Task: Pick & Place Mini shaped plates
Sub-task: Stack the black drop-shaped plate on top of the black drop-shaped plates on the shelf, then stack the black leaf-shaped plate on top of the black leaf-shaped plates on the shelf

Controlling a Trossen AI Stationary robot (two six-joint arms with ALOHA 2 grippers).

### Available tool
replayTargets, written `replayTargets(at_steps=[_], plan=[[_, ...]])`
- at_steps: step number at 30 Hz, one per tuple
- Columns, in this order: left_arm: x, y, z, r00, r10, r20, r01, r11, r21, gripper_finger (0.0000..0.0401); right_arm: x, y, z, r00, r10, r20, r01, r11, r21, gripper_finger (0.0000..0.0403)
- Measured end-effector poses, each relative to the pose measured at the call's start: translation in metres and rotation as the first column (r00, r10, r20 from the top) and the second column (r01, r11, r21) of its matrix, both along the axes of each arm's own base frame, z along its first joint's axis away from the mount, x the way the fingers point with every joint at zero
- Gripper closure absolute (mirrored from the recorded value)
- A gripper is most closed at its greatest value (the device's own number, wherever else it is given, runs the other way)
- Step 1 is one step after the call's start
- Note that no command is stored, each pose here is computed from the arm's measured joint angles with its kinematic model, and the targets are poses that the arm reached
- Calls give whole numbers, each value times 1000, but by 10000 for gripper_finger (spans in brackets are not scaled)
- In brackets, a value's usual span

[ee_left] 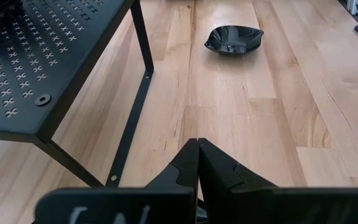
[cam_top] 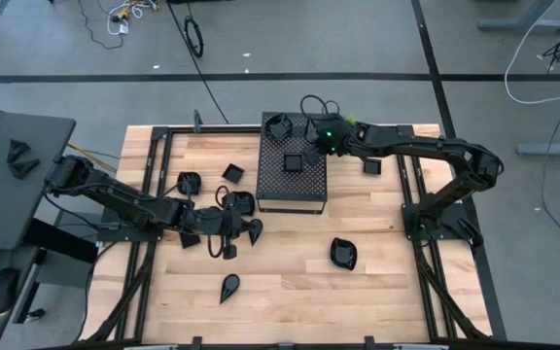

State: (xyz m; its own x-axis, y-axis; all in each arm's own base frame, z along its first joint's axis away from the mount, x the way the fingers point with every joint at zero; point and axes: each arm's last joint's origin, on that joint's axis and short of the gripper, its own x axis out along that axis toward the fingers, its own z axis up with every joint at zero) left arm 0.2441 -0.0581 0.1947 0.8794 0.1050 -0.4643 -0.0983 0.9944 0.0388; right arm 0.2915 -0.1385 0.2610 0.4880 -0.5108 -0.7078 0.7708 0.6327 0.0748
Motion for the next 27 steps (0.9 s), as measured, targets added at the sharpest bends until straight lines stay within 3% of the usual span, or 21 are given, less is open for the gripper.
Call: replayTargets(at_steps=[9,17,22,27], plan=[[0,0,0,1000,0,-1,0,1000,0,389,13,40,19,984,158,79,-151,984,-90,401],[-1,0,-1,1000,6,-9,-6,1000,-11,389,30,139,25,948,310,75,-283,926,-251,401],[-1,-2,-2,1000,-5,-17,5,1000,-2,389,29,210,34,880,435,188,-360,872,-333,401],[-10,-17,-8,990,-92,-105,98,994,54,390,25,262,34,809,530,252,-420,823,-383,401]])
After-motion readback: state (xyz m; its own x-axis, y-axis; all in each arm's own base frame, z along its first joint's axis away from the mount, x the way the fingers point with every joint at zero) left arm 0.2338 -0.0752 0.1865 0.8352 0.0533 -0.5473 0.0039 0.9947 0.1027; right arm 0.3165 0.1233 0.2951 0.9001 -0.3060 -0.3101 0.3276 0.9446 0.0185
